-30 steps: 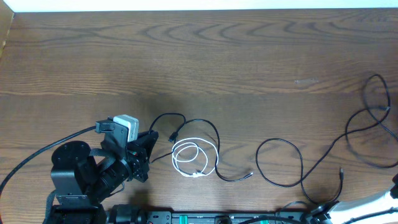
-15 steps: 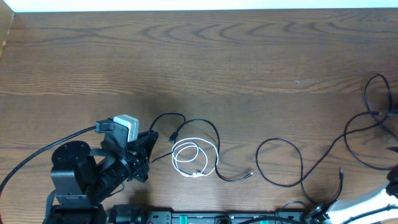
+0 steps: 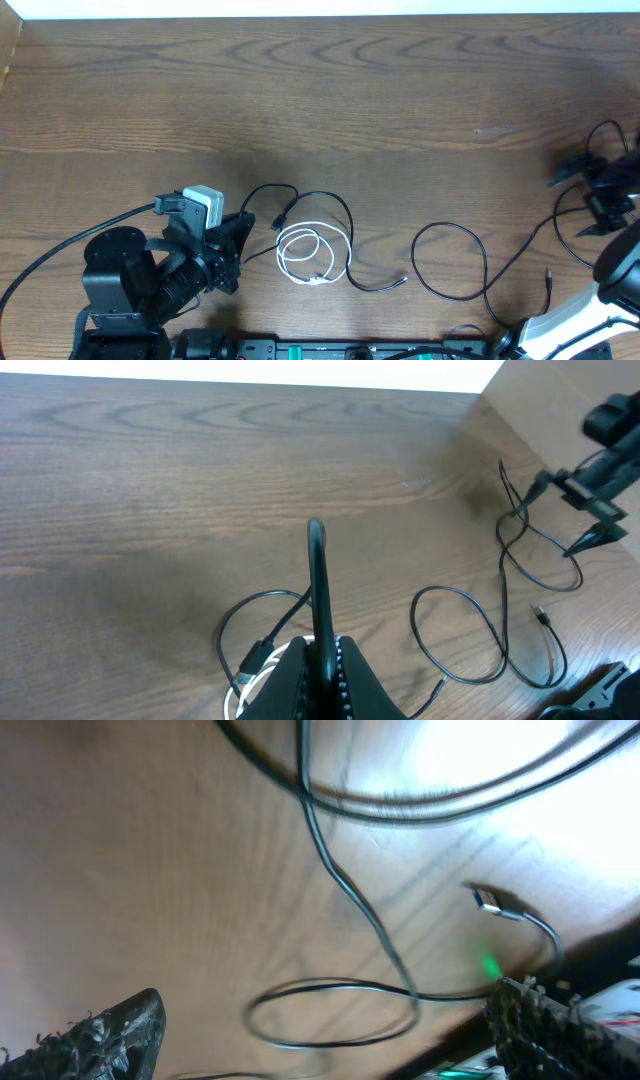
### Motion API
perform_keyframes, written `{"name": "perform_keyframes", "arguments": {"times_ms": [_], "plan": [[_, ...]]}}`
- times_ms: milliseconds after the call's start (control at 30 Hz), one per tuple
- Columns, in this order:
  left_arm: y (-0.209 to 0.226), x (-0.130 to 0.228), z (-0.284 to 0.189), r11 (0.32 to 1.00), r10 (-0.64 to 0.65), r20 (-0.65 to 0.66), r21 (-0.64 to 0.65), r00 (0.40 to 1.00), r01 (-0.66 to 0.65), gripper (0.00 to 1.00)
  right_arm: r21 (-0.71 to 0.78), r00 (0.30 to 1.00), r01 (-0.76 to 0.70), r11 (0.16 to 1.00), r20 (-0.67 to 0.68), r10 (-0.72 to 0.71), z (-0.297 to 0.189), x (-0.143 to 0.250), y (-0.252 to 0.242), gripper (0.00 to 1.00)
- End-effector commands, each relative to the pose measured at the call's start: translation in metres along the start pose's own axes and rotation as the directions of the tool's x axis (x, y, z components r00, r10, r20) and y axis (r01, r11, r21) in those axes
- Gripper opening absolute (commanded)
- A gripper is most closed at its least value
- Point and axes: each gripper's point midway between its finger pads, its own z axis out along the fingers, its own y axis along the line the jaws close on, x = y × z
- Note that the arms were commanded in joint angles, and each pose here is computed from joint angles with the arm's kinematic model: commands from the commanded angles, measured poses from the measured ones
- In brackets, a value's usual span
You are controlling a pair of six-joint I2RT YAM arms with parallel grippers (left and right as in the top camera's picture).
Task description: Untangle cables
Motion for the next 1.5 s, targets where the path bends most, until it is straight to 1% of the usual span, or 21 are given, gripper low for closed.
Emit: {"name": "perform_keyframes", "arguments": {"times_ms": [0,133,300,367,433,533,567,667,700,767,833,867,1067,1233,1367,1467], "plan": [[-0.002,-0.002,-0.002,1.000,0.012,0.008,0.004,1.000,-0.012,0.08,0.083,0.998,0.045,0.996,0.047,-0.049,0.014,0.004,-0.007,0.99],[-0.002,-0.002,-0.002,1.000,0.012,0.008,0.004,1.000,-0.012,0.08,0.083,0.991,0.091,0.992,0.093,-0.099,0.035,-0.006,-0.004,0.99],[-0.002,-0.002,-0.002,1.000,0.012,0.008,0.004,1.000,-0.012,0.07,0.103,0.949,0.234,0.967,0.192,-0.250,0.048,-0.031,0.002,0.99],[-0.002,-0.002,-0.002,1.000,0.012,0.008,0.004,1.000,-0.012,0.07,0.097,0.942,0.249,0.964,0.205,-0.264,0.050,-0.034,0.004,0.99],[-0.002,-0.002,-0.002,1.000,0.012,0.008,0.003,1.000,-0.012,0.07,0.094,0.930,0.278,0.956,0.224,-0.292,0.053,-0.038,0.008,0.96],[-0.002,-0.002,-0.002,1.000,0.012,0.008,0.004,1.000,-0.012,0.08,0.091,0.918,0.305,0.948,0.238,-0.318,0.059,-0.041,0.010,0.87],[-0.002,-0.002,-0.002,1.000,0.012,0.008,0.004,1.000,-0.012,0.07,0.091,0.917,0.305,0.948,0.239,-0.318,0.062,-0.041,0.009,0.83],[-0.002,-0.003,-0.002,1.000,0.013,0.009,0.003,1.000,-0.013,0.07,0.095,0.919,0.304,0.948,0.233,-0.318,0.070,-0.039,0.006,0.67],[-0.002,-0.003,-0.002,1.000,0.013,0.009,0.003,1.000,-0.013,0.08,0.096,0.920,0.304,0.948,0.230,-0.318,0.072,-0.038,0.004,0.60],[-0.002,-0.003,-0.002,1.000,0.013,0.009,0.003,1.000,-0.013,0.08,0.098,0.921,0.303,0.948,0.225,-0.318,0.078,-0.037,0.002,0.36],[-0.002,-0.003,-0.002,1.000,0.013,0.009,0.003,1.000,-0.013,0.07,0.099,0.922,0.303,0.948,0.223,-0.317,0.083,-0.036,0.000,0.26],[-0.002,-0.003,-0.002,1.000,0.013,0.009,0.003,1.000,-0.013,0.07,0.102,0.922,0.301,0.948,0.224,-0.317,0.087,-0.036,-0.002,0.01],[-0.002,-0.003,-0.002,1.000,0.013,0.009,0.003,1.000,-0.013,0.07,0.094,0.913,0.301,0.949,0.258,-0.315,0.087,-0.043,0.002,0.01],[-0.002,-0.003,-0.002,1.000,0.013,0.009,0.004,1.000,-0.013,0.08,0.061,0.894,0.305,0.950,0.326,-0.308,0.079,-0.058,0.015,0.01],[-0.002,-0.003,-0.002,1.000,0.013,0.009,0.003,1.000,-0.013,0.07,0.012,0.887,0.272,0.962,0.384,-0.255,0.060,-0.074,0.026,0.01],[-0.002,-0.003,-0.002,1.000,0.013,0.009,0.003,1.000,-0.013,0.08,-0.043,0.871,0.263,0.964,0.440,-0.218,0.031,-0.093,0.037,0.01]]}}
